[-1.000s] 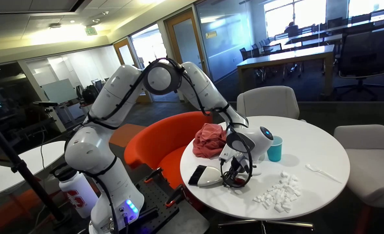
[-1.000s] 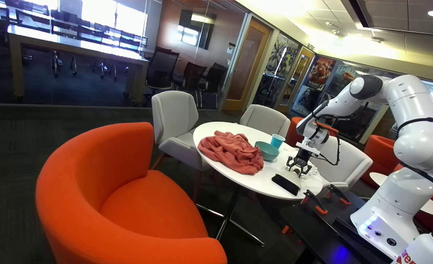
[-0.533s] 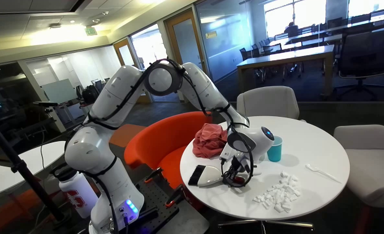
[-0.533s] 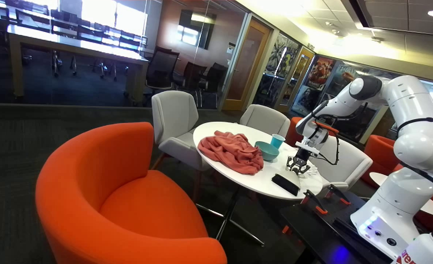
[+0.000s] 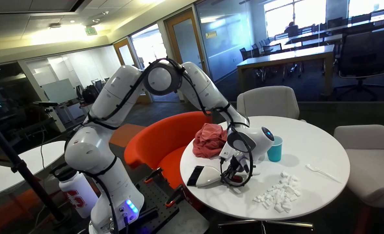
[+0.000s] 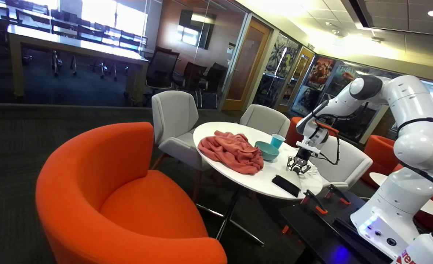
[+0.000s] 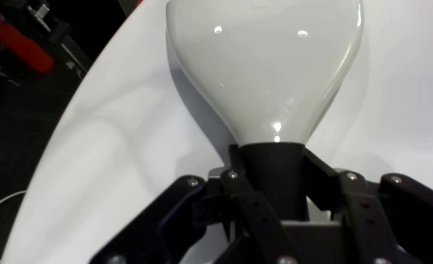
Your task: Sweep the white things on the table to the left
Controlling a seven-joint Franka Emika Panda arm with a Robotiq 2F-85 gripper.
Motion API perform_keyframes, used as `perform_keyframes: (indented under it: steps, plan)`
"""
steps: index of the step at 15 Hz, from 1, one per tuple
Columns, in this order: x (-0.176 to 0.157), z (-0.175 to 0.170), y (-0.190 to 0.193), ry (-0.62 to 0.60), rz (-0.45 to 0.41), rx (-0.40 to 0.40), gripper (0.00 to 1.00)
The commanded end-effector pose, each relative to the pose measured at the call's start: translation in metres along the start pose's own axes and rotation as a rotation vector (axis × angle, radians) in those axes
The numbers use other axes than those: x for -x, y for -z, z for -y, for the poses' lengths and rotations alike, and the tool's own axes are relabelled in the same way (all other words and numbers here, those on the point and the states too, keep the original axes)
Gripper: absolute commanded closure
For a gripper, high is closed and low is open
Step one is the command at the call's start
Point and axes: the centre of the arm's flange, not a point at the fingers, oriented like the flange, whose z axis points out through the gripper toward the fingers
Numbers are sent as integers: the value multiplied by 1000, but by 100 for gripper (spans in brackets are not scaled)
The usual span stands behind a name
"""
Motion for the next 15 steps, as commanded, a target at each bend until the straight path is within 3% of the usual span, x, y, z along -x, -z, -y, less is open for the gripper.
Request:
perform_keyframes:
  steps: [1, 10, 15]
  plan:
    - [35, -13, 30, -36, 41, 12, 86]
    - [83, -45, 99, -65, 2, 26, 86]
    - [85, -68, 141, -100, -63, -20, 86]
